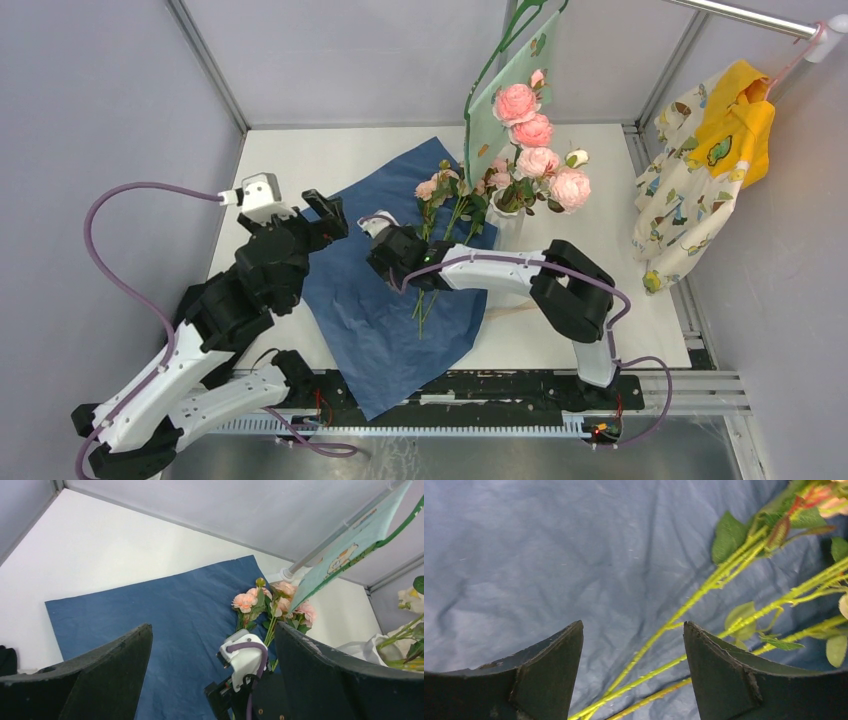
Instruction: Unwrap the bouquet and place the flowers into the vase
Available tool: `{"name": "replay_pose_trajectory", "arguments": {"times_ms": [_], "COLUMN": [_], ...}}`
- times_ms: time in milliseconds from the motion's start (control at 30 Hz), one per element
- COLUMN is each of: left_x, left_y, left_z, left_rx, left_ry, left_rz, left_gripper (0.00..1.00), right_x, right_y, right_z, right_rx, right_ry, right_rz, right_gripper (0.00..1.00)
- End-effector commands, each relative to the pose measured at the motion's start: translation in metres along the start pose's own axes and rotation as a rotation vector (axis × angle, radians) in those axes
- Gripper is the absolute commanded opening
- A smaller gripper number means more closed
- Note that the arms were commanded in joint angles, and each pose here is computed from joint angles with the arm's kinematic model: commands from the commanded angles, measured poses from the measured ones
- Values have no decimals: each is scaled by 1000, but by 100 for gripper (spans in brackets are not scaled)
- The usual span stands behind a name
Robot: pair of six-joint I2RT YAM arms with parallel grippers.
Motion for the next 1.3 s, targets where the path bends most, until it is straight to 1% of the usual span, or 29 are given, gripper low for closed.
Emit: {"name": "replay_pose_trajectory", "arguments": {"times_ms": [0, 100, 233, 367, 500, 567, 600, 700, 733, 900, 933, 1033, 1100, 1267], "left_x": [17, 21, 22, 19, 14, 11, 9, 7, 6, 9, 10, 12, 13, 17], "left_y": [24, 36, 40, 32, 20, 15, 14, 11, 11, 17, 19, 25, 28, 34], "left_z": [10, 17, 20, 16, 10, 8, 7, 6, 6, 9, 9, 12, 14, 17], "left_rx": [92, 120, 118, 98, 75, 62, 58, 52, 53, 66, 69, 82, 91, 105], "left_ry": [-57, -74, -81, -65, -40, -28, -23, -15, -15, -30, -34, -48, -56, -63], "left_rz": [110, 134, 148, 139, 127, 122, 120, 119, 119, 130, 133, 148, 155, 160], "left_gripper": [95, 95, 95, 95, 95, 95, 95, 95, 95, 95, 95, 95, 95, 95], "right_x": [20, 6, -16, -39, -55, -56, -55, -50, -49, -43, -40, -29, -21, 0], "right_y": [-29, -54, -74, -85, -90, -85, -83, -74, -70, -51, -46, -23, -6, 45], "right_z": [-6, -12, -11, -10, -18, -23, -25, -31, -33, -40, -40, -36, -32, -17], "right_rx": [-137, -188, -217, -224, -207, -184, -172, -134, -114, -29, -9, 42, 67, 197], "right_ry": [-26, 7, 36, 63, 102, 108, 111, 111, 113, 124, 116, 88, 68, 24], "right_rz": [-81, -122, -172, -215, -251, -252, -248, -242, -238, -218, -207, -150, -114, -64], "right_gripper": [79, 78, 78, 78, 78, 73, 69, 46, 36, 12, 9, 6, 5, 3]}}
Point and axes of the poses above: each gripper's point midway between its finger pads, its own z axis back along the fingers, its own y axis along the line the jaws close on, x = y × z, the point moved 1 cm from there along z, back along the fingers, and after that the axes turned 12 degrees about -z, right-handed, at the moved point
